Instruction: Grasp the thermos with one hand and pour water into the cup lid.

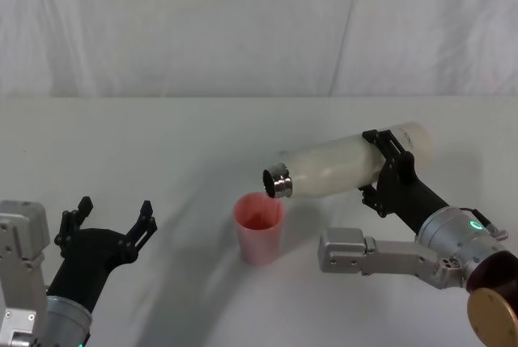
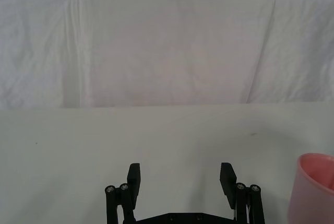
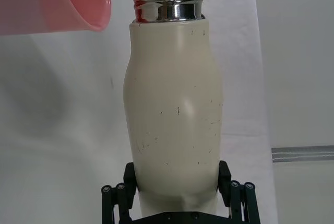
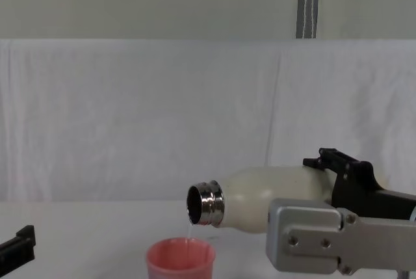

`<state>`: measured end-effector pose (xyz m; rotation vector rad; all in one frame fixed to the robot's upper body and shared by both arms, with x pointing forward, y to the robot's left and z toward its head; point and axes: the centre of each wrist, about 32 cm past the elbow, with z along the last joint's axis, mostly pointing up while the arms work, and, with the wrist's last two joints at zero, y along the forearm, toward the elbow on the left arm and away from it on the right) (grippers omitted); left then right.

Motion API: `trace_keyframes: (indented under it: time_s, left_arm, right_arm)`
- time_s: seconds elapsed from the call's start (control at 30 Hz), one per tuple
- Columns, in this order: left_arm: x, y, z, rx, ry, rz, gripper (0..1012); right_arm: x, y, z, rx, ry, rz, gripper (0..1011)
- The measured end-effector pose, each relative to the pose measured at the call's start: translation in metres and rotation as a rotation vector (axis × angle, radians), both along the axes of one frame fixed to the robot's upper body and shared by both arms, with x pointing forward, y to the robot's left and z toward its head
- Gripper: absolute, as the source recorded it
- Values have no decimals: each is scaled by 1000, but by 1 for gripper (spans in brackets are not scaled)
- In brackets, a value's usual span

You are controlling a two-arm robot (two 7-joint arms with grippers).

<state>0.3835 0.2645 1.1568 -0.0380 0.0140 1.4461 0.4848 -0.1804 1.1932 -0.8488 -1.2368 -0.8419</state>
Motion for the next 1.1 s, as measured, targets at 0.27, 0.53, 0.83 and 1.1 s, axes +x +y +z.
trace_keyframes:
  time_s: [0.27,0.53,0.83,1.1]
  left_arm:
    - [0,0,0,0,0,0,1001]
    - [0,0,0,0,0,0,1001]
    - [0,0,0,0,0,0,1001]
    - [0,0,0,0,0,0,1001]
  right_arm:
    - [1,-1,0,-2,-2,1,951]
    - [2,0,0,-3,-1,2,951]
    - [2,0,1,-3,1,3,951]
    - [3,0,1,-3,2,5,951]
